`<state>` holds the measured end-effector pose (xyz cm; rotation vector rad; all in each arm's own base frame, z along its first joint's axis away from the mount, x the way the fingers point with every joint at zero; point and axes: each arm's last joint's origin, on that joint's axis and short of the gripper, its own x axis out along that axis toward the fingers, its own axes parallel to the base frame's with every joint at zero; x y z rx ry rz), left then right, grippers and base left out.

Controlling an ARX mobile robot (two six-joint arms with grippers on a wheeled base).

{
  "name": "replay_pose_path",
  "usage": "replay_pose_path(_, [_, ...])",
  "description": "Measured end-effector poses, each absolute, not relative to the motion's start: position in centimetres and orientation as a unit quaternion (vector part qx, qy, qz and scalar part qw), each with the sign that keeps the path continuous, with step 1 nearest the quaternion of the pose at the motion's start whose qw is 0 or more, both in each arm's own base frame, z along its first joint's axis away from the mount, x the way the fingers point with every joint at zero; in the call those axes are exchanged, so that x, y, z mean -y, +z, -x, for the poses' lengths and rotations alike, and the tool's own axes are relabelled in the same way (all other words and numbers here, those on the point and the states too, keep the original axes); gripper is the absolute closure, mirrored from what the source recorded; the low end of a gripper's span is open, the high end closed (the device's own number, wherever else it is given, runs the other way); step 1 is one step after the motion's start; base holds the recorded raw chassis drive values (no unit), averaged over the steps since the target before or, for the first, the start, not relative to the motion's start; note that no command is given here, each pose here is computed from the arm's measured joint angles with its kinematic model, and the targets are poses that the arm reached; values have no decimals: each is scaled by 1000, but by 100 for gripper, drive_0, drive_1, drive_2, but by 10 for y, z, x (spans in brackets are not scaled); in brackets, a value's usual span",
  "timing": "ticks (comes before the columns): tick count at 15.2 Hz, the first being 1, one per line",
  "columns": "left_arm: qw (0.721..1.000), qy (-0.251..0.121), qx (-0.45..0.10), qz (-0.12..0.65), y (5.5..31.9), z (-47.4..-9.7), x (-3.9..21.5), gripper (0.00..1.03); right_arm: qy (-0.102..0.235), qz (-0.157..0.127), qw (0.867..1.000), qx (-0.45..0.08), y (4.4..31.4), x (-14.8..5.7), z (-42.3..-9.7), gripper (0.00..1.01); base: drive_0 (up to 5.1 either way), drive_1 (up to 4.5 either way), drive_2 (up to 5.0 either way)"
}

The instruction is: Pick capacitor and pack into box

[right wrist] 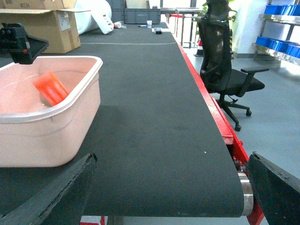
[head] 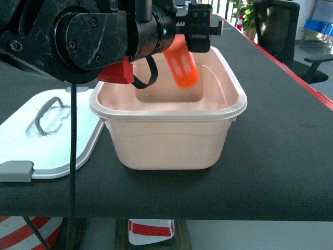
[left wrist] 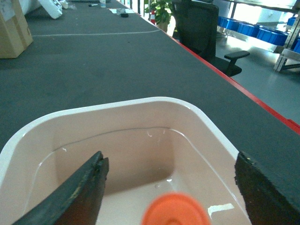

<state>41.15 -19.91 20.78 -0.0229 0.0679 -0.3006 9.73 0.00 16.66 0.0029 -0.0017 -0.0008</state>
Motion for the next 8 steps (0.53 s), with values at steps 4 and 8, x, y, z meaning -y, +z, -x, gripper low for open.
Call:
replay_pose_path(4, [990,-137,1,20,210,-413,183,5,-1,-1,1000,1,167,0,-97,3,0,0,0])
replay_pose_path(8, [999,-31,29,19,222,-402,81,5,0,-1,1000,1,167,0,-97,3,0,0,0])
